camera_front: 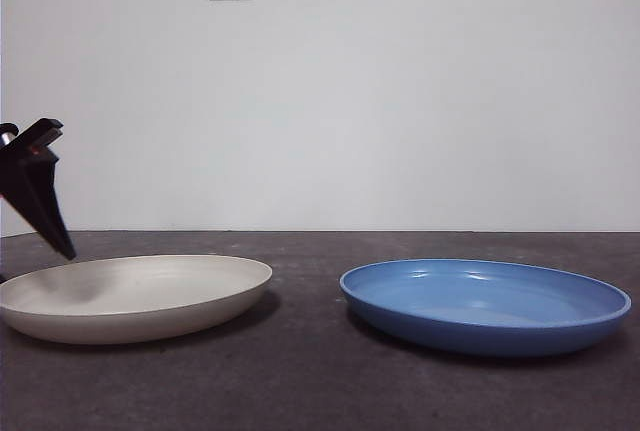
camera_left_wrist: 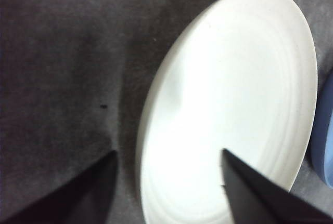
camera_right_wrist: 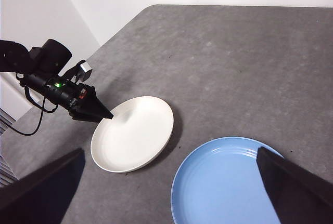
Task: Pick up the white plate, put it on the blue plate, put it on desk
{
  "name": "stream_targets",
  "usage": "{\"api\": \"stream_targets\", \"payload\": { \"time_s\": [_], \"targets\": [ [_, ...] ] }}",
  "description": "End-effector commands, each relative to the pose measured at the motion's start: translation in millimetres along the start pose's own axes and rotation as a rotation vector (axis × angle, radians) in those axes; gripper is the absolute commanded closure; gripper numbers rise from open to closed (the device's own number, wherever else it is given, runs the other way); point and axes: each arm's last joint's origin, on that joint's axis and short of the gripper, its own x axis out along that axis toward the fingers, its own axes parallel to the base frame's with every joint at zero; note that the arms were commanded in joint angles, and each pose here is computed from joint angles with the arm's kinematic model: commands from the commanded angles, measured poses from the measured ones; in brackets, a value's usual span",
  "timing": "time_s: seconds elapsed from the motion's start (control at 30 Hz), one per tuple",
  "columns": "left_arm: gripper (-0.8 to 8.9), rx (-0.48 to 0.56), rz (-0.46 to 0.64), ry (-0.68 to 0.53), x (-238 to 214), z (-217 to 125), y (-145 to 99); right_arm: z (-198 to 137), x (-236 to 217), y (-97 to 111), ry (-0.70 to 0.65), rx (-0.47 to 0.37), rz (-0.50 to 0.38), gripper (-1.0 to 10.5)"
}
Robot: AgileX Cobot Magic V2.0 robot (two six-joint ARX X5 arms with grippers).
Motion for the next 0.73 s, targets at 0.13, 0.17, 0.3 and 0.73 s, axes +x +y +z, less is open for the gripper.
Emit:
{"api": "stream_targets", "payload": {
  "time_s": [0.13, 0.17, 0.3, 0.73],
  "targets": [
    [6.83, 0.025, 0.027, 0.007, 5, 5, 4, 5, -2, 3, -0.016, -0.021, 0.009, 3.4],
    [7.11, 0.031, 0.027, 0.009, 6, 5, 5, 5, -2, 3, -0.015, -0.021, 0.009, 3.4],
    [8.07, 0.045, 0.051, 0.014, 9, 6, 8, 5, -2, 3, -0.015, -0.021, 0.01, 3.4],
    [8.05, 0.037, 0.072, 0.028, -13, 26, -17, 6, -7, 6, -0.023, -0.022, -0.012, 3.4]
  ]
}}
